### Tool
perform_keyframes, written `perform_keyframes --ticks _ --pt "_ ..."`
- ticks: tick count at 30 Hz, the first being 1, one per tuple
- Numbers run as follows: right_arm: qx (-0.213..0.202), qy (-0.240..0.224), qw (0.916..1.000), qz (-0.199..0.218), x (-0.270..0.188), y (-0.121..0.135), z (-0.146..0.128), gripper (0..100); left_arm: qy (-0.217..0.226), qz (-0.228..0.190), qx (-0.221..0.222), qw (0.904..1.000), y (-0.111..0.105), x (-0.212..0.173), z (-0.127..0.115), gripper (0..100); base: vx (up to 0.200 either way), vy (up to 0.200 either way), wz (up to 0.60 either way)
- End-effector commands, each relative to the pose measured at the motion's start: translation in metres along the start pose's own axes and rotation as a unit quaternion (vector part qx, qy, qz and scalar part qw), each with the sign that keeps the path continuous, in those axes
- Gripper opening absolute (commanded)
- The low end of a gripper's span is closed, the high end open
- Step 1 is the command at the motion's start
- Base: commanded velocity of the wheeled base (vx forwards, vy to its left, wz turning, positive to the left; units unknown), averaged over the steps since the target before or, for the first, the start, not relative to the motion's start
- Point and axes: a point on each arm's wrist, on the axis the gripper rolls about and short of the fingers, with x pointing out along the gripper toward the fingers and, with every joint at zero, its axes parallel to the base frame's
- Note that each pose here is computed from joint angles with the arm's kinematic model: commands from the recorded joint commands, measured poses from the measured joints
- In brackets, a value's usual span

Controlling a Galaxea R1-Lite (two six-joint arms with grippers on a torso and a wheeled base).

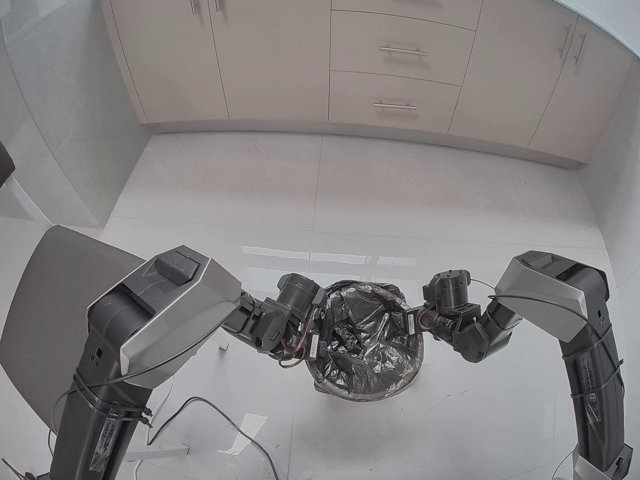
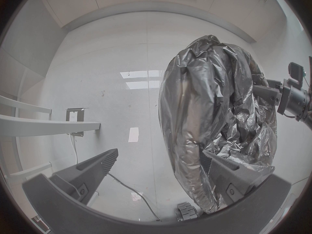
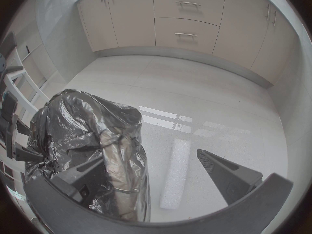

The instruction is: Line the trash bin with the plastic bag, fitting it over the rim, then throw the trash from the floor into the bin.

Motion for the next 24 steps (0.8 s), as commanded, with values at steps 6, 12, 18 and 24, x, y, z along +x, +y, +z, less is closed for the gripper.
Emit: perform_keyframes --ticks 6,12,18,24 --pt "-0.002 0.002 1.0000 0.005 -0.003 0.006 -0.001 100 -0.012 -0.004 -0.015 0.9998 0.000 -0.007 0.006 100 0.000 0.000 0.00" --pt "-0.011 -0.009 0.9995 0.027 -0.034 0.023 0.015 100 -0.032 -0.015 -0.031 0.9989 -0.001 -0.034 0.018 100 0.000 0.000 0.00" --pt "-0.048 0.028 0.9957 0.074 -0.074 0.060 -0.004 100 -0.043 -0.024 -0.031 0.9983 -0.003 -0.045 0.021 100 0.000 0.000 0.00" --pt "-0.064 0.032 0.9933 0.090 -0.097 0.077 -0.007 100 -0.039 -0.021 -0.034 0.9984 -0.002 -0.040 0.020 100 0.000 0.000 0.00"
